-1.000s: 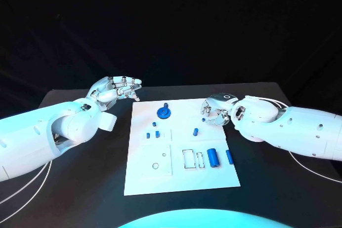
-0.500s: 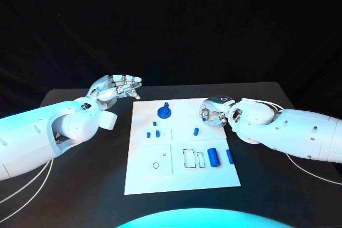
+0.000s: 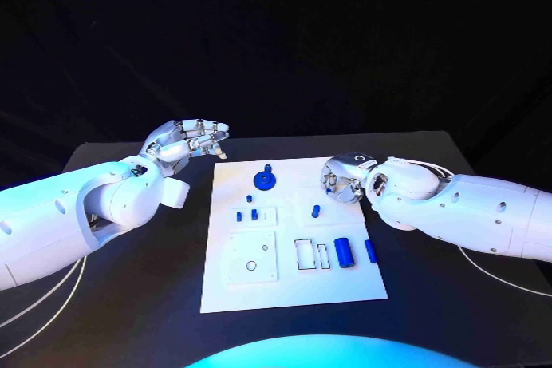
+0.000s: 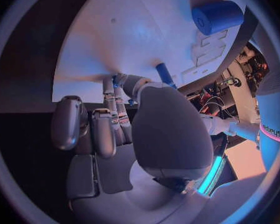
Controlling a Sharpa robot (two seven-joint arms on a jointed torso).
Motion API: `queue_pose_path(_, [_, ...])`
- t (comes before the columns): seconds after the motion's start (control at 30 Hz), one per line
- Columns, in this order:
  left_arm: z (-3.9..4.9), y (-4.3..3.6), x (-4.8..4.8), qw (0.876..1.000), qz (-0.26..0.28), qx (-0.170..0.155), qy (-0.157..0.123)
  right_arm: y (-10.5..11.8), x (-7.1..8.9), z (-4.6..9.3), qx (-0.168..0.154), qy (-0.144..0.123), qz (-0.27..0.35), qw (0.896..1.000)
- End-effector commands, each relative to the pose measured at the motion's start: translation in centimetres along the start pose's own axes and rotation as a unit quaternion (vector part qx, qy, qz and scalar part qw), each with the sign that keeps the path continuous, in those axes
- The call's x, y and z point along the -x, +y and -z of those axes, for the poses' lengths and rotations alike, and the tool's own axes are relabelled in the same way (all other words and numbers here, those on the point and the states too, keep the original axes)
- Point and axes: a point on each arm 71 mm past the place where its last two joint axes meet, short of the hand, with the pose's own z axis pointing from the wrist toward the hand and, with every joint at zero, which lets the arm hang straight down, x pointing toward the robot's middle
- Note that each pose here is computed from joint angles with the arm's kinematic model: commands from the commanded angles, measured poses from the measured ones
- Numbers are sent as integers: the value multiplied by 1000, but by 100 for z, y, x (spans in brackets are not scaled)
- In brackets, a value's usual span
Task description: Assemble the parts on the task board
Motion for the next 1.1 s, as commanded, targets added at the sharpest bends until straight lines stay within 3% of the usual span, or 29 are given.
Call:
queue_pose_path(0.03, [-7,-19,-31,1000,5,-9,5,42,-119,-3,0,22,11,1000])
queue_pose_path(0.3, [-7,-24,-32,1000,2,-12,-1,47,-104,-1,-12,-3,15,1000])
queue_pose_path(0.77, [-1,-33,-20,1000,0,-17,-7,98,-11,62,3,-61,-3,998])
queue_pose_path(1.1, [4,-36,4,1000,-3,-19,-12,150,129,180,19,-95,-27,995])
